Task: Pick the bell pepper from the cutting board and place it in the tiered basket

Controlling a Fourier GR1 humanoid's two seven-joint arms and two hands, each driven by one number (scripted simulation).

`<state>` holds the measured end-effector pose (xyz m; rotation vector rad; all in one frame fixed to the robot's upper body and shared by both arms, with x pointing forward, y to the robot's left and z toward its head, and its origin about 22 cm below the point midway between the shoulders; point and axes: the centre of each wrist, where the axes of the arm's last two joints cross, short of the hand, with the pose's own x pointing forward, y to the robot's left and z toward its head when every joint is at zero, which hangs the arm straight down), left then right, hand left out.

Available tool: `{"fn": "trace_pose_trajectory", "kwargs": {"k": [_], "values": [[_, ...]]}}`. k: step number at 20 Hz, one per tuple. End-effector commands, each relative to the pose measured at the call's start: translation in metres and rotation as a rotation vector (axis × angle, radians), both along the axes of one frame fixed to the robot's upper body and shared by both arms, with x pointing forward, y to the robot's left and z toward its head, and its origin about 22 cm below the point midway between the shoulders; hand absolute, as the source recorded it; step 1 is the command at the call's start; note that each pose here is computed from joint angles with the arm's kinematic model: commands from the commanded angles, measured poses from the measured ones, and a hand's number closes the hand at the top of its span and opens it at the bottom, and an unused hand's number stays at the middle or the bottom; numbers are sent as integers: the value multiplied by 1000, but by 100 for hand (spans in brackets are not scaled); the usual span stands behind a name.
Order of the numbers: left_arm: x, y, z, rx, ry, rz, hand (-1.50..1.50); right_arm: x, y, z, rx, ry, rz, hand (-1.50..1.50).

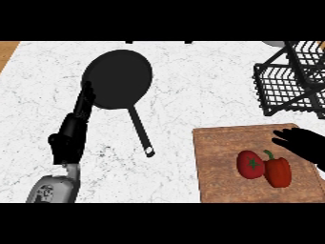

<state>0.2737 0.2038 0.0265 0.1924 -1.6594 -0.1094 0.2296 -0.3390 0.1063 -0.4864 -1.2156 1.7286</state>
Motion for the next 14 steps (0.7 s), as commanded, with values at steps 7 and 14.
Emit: {"fn": "trace_pose_trajectory", "kwargs": {"k": [7,14], "values": [[2,-6,1,14,-15,-1,0,-2,17,-25,-22,40,17,-150],[-7,4,12,-2,3,-10,0,18,33,-24,-5,58,-13,-150]]}}
